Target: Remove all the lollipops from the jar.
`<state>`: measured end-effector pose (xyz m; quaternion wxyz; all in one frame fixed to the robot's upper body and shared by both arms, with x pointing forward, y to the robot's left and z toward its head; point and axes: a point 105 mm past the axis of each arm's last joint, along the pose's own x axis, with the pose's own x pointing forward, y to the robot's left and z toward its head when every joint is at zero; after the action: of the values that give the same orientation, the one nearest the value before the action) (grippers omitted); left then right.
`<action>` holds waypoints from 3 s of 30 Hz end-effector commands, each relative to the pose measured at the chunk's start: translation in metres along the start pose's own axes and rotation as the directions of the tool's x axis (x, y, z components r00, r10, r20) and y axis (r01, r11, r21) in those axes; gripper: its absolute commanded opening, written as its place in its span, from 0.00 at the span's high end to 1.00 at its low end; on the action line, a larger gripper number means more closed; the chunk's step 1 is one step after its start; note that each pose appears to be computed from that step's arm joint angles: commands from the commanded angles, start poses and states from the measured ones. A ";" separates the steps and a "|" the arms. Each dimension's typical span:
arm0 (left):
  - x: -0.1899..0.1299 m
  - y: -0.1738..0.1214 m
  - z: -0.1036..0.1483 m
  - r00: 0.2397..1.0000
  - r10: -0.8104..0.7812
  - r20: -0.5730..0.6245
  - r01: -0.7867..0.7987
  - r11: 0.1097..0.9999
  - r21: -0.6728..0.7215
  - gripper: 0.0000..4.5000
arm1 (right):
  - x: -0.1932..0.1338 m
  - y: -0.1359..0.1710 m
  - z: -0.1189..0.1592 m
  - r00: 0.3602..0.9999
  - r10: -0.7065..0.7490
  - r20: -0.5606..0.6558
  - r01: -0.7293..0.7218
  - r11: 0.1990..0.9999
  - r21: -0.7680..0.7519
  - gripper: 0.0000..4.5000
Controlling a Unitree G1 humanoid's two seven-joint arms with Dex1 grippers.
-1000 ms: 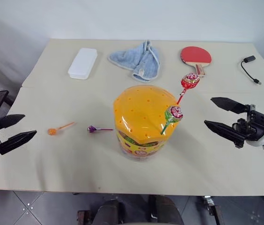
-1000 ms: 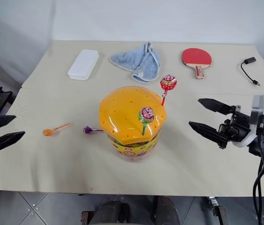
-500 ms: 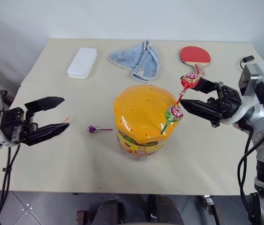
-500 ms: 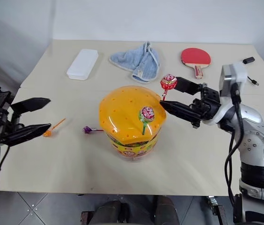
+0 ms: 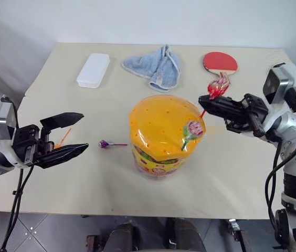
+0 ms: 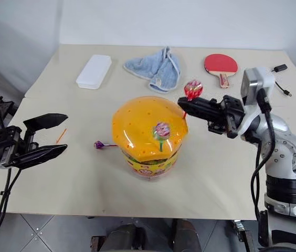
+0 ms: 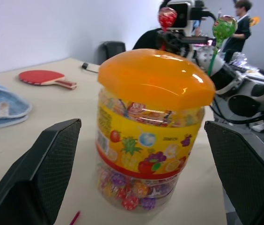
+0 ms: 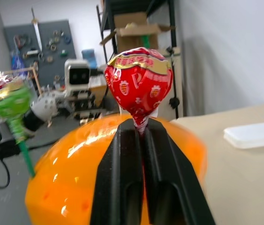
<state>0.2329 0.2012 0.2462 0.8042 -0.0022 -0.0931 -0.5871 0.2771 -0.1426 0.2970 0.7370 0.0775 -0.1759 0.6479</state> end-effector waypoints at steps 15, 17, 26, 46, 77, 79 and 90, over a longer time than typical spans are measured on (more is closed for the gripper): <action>0.024 -0.002 -0.006 0.992 -0.122 -0.025 0.122 0.992 0.034 0.00 | -0.202 -0.041 -0.064 0.261 -0.628 -0.733 0.737 0.620 -0.269 0.99; 0.026 -0.002 -0.006 0.992 -0.125 -0.023 0.126 0.992 0.032 0.00 | -0.215 -0.037 -0.077 0.204 -0.612 -0.764 0.740 0.608 -0.289 0.99; 0.025 0.002 0.000 0.992 -0.124 -0.038 0.126 0.991 0.043 0.00 | -0.245 -0.034 -0.101 0.100 -0.662 -0.743 0.803 0.494 -0.333 0.83; 0.005 0.011 0.005 0.991 -0.131 -0.008 0.131 0.991 -0.007 0.00 | -0.069 0.039 0.006 0.948 -0.229 -0.219 0.195 0.966 -0.167 0.26; 0.032 -0.002 0.005 0.963 -0.268 -0.015 0.268 0.964 0.002 0.00 | 0.014 0.059 0.010 0.995 0.080 -0.053 -0.091 0.967 -0.240 1.00; 0.034 -0.003 0.005 0.960 -0.278 -0.012 0.278 0.960 0.007 0.00 | 0.009 0.055 0.029 0.999 0.037 -0.013 -0.038 0.978 -0.205 1.00; 0.045 -0.004 -0.002 0.947 -0.313 -0.071 0.320 0.941 0.112 0.00 | -0.147 -0.033 0.037 0.591 -0.692 -0.415 0.581 0.721 -0.377 1.00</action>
<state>0.2466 0.1624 0.2473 0.7119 0.0424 -0.0916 -0.6950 0.2831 -0.2691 0.2928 0.9245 -0.0791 -0.0356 0.3711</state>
